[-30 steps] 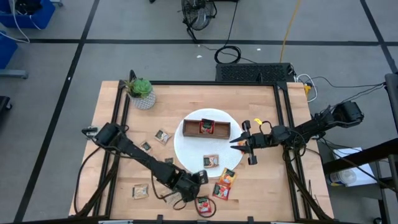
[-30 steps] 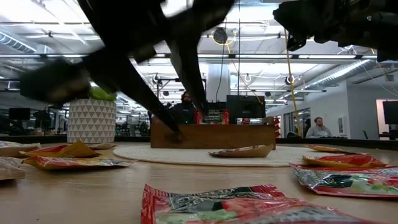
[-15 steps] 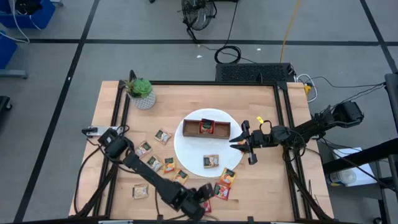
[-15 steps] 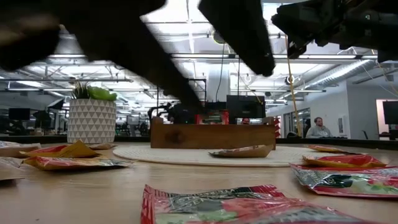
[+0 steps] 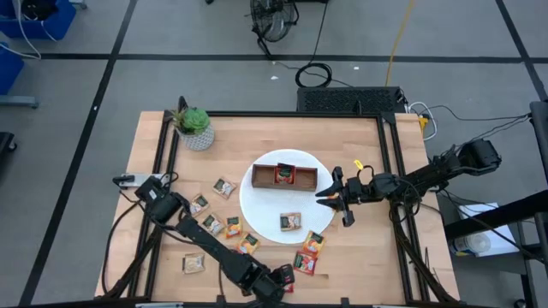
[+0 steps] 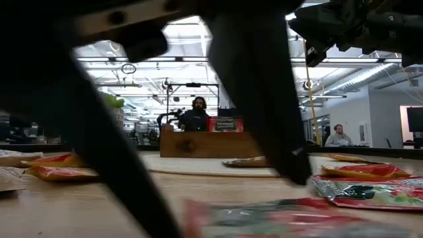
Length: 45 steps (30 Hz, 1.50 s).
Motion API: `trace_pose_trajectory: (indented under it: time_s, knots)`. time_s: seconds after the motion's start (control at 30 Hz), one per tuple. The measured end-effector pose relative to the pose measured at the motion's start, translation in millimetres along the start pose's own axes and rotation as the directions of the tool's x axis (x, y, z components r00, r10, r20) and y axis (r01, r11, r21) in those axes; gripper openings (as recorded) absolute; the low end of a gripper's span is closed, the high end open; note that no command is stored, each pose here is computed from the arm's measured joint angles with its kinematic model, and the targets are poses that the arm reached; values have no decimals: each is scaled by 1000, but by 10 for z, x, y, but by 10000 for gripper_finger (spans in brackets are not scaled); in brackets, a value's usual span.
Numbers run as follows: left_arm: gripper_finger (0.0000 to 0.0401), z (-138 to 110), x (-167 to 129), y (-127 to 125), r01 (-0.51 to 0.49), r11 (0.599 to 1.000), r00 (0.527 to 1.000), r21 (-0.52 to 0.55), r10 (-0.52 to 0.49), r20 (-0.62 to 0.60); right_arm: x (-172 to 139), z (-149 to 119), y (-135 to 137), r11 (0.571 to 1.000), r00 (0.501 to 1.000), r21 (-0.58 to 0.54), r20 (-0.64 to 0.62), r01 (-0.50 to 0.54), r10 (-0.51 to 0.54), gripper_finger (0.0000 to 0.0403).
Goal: Pick & Place Tea
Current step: Put the red tea bag into the middle section of the wooden organizer
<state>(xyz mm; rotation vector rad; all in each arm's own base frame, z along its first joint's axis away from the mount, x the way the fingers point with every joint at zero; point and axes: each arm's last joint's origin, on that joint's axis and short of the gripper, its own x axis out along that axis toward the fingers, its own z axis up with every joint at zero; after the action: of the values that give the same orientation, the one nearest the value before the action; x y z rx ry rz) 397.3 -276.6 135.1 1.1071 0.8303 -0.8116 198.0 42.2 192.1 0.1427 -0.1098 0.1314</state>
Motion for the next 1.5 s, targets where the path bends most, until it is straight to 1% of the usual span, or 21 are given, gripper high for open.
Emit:
trace_pose_trajectory:
  time_s: [0.17, 0.37, 0.47, 0.53, 0.6, 0.7, 0.73, 0.83, 0.9, 0.97, 1.13, 1.23, 1.27, 1.37, 1.5]
  knots:
    - [191, -111, 63, 105, 16, 999, 1000, -39, -15, 21, -1, -19, -2, 1000, 1000, -1, -19, 2, -2, 73]
    - [163, -267, 94, 224, 104, 988, 992, -111, -95, 84, -1, -36, -5, 1000, 999, 15, -37, 5, -4, 73]
    - [134, -328, 108, 269, 128, 980, 988, -151, -114, 100, -2, -46, -6, 1000, 999, 14, -46, 6, -5, 73]
    - [107, -385, 149, 296, 154, 971, 984, -186, -134, 114, -2, -50, -6, 1000, 999, 12, -51, 7, -6, 73]
    - [73, -427, 190, 316, 171, 962, 981, -215, -147, 123, -2, -53, -7, 1000, 999, 11, -54, 7, -6, 73]
    - [17, -472, 303, 278, 189, 954, 980, -234, -168, 105, -2, -51, -6, 1000, 999, 9, -53, 7, -6, 73]
    - [10, -481, 323, 271, 192, 953, 980, -235, -173, 100, -2, -55, -6, 1000, 998, 9, -57, 7, -6, 73]
    - [5, -487, 351, 259, 193, 953, 980, -232, -176, 93, -3, -63, -6, 1000, 998, 8, -65, 7, -6, 73]
    - [4, -472, 343, 250, 176, 955, 984, -238, -162, 77, -4, -78, -8, 1000, 997, 6, -81, 9, -8, 73]
    - [3, -439, 309, 235, 135, 963, 991, -232, -129, 40, -5, -84, -8, 1000, 996, 5, -87, 10, -9, 73]
    - [2, -422, 68, 252, 30, 977, 995, -211, -50, -92, -5, -88, -9, 1000, 996, 5, -90, 10, -10, 73]
    - [1, -439, -109, 240, 9, 973, 985, -229, -48, -164, -5, -90, -9, 1000, 996, 4, -93, 10, -10, 73]
    - [1, -431, -178, 237, -1, 971, 983, -239, -43, -180, -5, -90, -9, 1000, 996, 4, -93, 11, -10, 73]
    - [1, -357, -401, 274, -71, 961, 982, -266, 20, -187, -5, -91, -9, 1000, 996, 4, -94, 11, -10, 73]
    - [1, -270, -537, 231, -146, 962, 969, -231, 92, -230, -6, -96, -10, 1000, 995, 4, -99, 11, -11, 73]
